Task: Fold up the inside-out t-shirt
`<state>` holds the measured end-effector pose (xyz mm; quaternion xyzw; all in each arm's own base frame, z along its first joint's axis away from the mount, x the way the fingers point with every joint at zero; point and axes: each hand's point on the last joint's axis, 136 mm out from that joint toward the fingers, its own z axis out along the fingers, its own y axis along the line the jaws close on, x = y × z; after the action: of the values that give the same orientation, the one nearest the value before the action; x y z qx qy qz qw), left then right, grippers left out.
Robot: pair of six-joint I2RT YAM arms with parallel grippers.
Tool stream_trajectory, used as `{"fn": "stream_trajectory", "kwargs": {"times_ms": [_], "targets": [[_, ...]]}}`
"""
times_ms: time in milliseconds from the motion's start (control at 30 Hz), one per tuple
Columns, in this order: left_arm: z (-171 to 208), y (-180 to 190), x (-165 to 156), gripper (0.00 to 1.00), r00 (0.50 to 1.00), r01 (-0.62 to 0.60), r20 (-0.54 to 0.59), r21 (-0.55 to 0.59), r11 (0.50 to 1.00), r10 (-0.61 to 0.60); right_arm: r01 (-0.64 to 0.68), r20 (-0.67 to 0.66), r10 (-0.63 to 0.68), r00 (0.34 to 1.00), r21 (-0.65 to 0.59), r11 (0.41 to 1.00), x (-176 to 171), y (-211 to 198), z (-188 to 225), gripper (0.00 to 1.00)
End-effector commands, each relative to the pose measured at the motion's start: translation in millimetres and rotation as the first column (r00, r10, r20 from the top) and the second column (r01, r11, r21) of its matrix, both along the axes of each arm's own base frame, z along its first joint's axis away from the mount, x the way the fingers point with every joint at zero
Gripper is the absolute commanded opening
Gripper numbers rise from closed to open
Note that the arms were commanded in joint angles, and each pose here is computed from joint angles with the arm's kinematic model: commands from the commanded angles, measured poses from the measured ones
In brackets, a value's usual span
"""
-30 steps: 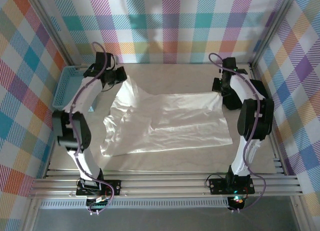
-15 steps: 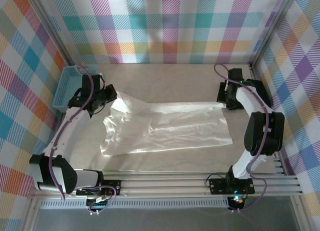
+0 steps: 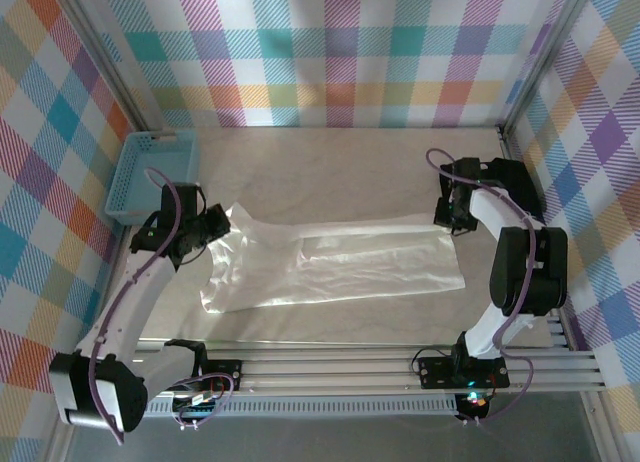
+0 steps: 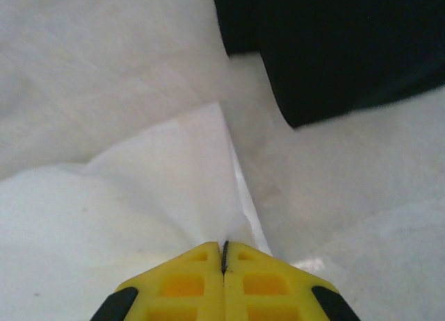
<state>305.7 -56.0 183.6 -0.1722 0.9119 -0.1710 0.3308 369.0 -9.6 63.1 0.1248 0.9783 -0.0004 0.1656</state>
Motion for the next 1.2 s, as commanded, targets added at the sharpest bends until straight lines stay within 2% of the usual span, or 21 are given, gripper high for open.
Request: {"fn": "stream_trajectory", "kwargs": {"times_ms": [0,33,133,167,267,333,367,467,600,667,733,833,1000,1067,1133,1167], "targets": [[-22,-4,-25,0.0,0.997,-0.017,-0.074,-0.07,0.997,0.012,0.083,0.026,-0.081,0.996,-0.051,0.995,-10,-16,1,0.08],[-29,-6,-31,0.0,0.996,-0.015,-0.087,-0.084,0.996,0.008,0.096,0.038,-0.094,0.995,-0.055,0.994,-11,-17,1,0.09],[-40,-9,-41,0.0,0.996,-0.036,-0.091,-0.127,0.991,0.024,0.121,0.117,-0.118,0.986,-0.027,0.992,-8,-15,15,0.23],[-44,-12,-42,0.0,0.996,-0.038,-0.09,-0.156,0.987,0.024,0.107,0.159,-0.106,0.982,0.005,0.994,-4,-8,22,0.31],[-55,-17,-43,0.0,0.993,-0.033,-0.114,-0.182,0.983,0.012,-0.11,0.307,0.087,0.948,0.06,0.992,1,46,46,0.49],[-56,-18,-41,0.0,0.993,-0.027,-0.117,-0.185,0.982,0.005,-0.331,0.394,0.27,0.879,0.095,0.939,-4,99,61,0.58],[-56,-19,-40,0.0,0.993,-0.02,-0.118,-0.186,0.982,-0.002,-0.443,0.435,0.359,0.826,0.106,0.89,-10,129,67,0.61],[-52,-20,-37,0.0,0.994,-0.008,-0.111,-0.184,0.983,-0.013,-0.727,0.518,0.599,0.611,0.069,0.683,-43,229,77,0.66],[-46,-20,-33,0.0,0.994,0.003,-0.105,-0.172,0.985,-0.021,-0.905,0.595,0.736,0.323,-0.033,0.425,-95,348,72,0.7],[-45,-22,-33,0.0,0.995,0.009,-0.1,-0.173,0.985,-0.027,-0.932,0.619,0.747,0.243,-0.064,0.356,-111,389,67,0.7],[-45,-21,-32,0.0,0.995,0.01,-0.098,-0.165,0.986,-0.026,-0.949,0.634,0.749,0.192,-0.074,0.307,-123,419,59,0.69],[-44,-19,-33,0.0,0.995,0.017,-0.096,-0.15,0.989,-0.031,-0.954,0.609,0.781,0.139,-0.129,0.27,-134,447,38,0.68],[-45,-20,-32,0.0,0.995,0.025,-0.093,-0.146,0.989,-0.039,-0.927,0.561,0.815,0.143,-0.212,0.308,-120,459,12,0.66],[-44,-21,-31,0.0,0.995,0.03,-0.088,-0.15,0.988,-0.043,-0.92,0.538,0.832,0.133,-0.246,0.306,-115,461,5,0.66],[-45,-21,-31,0.0,0.995,0.03,-0.089,-0.151,0.988,-0.044,-0.906,0.515,0.844,0.15,-0.27,0.326,-109,461,-5,0.63],[-45,-21,-31,0.0,0.995,0.031,-0.088,-0.15,0.988,-0.044,-0.898,0.493,0.86,0.133,-0.306,0.314,-106,460,-8,0.6]]}}
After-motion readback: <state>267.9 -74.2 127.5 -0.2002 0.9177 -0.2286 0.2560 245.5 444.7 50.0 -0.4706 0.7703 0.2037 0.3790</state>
